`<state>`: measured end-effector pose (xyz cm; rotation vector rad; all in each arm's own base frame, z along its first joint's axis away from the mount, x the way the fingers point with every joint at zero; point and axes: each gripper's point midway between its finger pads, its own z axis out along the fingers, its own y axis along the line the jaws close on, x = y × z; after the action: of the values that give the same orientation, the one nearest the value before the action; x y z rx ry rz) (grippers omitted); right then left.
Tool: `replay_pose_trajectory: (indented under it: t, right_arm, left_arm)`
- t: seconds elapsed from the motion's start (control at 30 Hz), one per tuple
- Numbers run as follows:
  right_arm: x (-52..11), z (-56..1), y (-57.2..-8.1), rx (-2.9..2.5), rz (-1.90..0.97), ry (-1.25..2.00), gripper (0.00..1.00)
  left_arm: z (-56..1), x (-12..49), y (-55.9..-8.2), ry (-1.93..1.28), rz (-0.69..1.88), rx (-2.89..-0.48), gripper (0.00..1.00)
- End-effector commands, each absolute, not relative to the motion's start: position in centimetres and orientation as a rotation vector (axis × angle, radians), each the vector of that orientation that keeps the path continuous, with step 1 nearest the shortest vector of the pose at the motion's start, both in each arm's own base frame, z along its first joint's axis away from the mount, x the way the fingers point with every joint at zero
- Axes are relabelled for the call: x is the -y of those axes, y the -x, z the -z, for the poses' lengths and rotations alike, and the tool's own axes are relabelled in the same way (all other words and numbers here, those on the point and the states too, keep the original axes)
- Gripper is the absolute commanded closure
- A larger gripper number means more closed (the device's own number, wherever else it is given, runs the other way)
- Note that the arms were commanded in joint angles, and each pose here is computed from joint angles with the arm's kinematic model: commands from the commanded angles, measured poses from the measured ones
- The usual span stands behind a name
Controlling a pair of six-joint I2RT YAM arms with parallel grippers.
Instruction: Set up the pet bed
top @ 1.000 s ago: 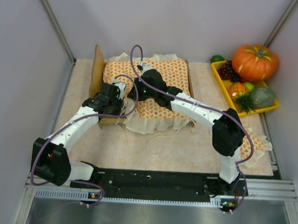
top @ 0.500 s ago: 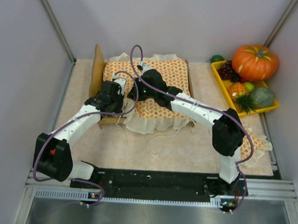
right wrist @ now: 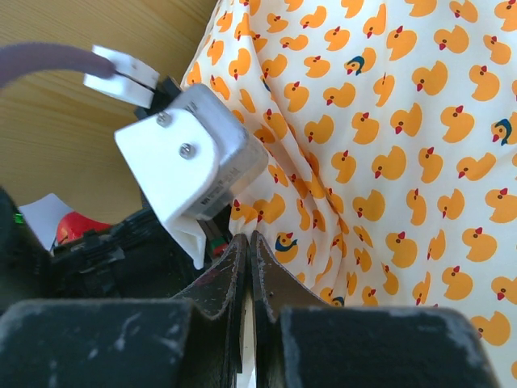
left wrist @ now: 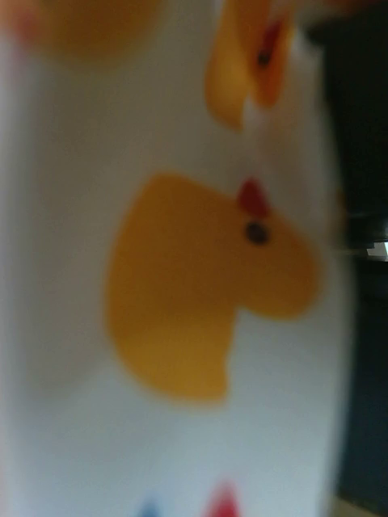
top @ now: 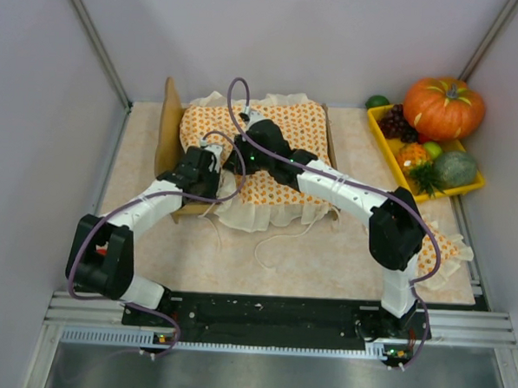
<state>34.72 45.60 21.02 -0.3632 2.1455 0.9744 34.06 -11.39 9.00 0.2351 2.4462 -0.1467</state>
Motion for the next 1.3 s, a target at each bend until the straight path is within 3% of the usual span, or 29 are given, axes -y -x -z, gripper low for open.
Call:
replay_pose_trajectory:
  t: [0.0, 0.33, 0.57, 0.87, 1.27]
  right_arm:
    - [-46.3, -23.6, -34.8, -2.075, -1.02, 0.377, 1.0]
    - [-46.3, -23.6, -34.8, -2.075, -1.02, 0.38, 1.0]
    - [-46.0, -23.7, -34.8, -2.072, -1.009, 0.375, 1.0]
    - [-46.2, -23.6, -34.8, -2.075, -1.014, 0.378, 1.0]
    - [-46.0, -23.5, -34.6, -2.079, -1.014, 0.377, 1.0]
  left_arm:
    - [-6.4, 11.8, -31.5, -0.228, 0.218, -2.554, 1.0]
    - [-8.0, 17.7, -29.4, -0.451, 0.674, -2.516, 1.0]
    - [-11.2, 16.4, -31.4, -0.354, 0.555, -2.434, 1.0]
    - [-21.3, 14.1, -32.4, -0.268, 0.448, -2.218, 1.0]
    - [-18.5, 14.0, -32.0, -0.176, 0.556, -2.29, 1.0]
